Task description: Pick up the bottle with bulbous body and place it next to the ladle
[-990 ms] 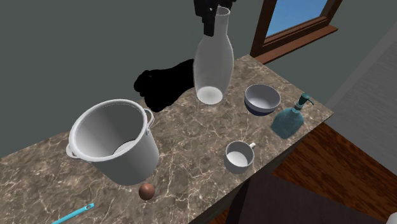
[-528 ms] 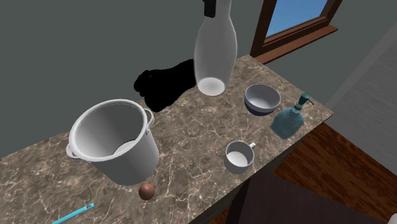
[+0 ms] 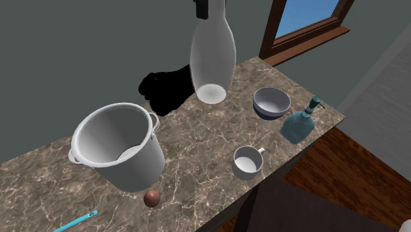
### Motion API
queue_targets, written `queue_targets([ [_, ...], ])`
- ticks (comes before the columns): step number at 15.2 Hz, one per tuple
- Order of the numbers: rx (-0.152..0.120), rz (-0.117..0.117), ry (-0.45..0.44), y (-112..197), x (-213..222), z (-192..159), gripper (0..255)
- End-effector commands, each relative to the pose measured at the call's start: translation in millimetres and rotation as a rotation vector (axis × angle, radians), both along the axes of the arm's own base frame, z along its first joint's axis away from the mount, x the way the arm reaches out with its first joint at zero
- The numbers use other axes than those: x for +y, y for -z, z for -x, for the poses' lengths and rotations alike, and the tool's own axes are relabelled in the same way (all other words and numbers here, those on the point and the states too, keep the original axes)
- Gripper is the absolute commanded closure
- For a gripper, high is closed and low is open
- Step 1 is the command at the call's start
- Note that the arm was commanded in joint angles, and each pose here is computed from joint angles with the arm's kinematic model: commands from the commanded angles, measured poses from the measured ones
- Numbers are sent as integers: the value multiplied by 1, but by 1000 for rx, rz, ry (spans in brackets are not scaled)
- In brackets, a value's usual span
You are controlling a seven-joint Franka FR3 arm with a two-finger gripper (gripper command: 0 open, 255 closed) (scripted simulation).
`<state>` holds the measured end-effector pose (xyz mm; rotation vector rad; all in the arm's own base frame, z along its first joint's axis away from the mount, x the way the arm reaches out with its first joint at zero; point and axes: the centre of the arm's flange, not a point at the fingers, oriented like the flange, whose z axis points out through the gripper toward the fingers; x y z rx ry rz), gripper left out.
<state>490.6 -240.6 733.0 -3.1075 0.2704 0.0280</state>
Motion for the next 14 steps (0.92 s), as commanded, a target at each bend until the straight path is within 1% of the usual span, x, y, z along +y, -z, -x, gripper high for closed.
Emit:
queue_targets([
  [1, -1, 1, 1, 10, 22, -11, 255],
  [14, -1, 1, 1, 81, 162, -81, 255],
])
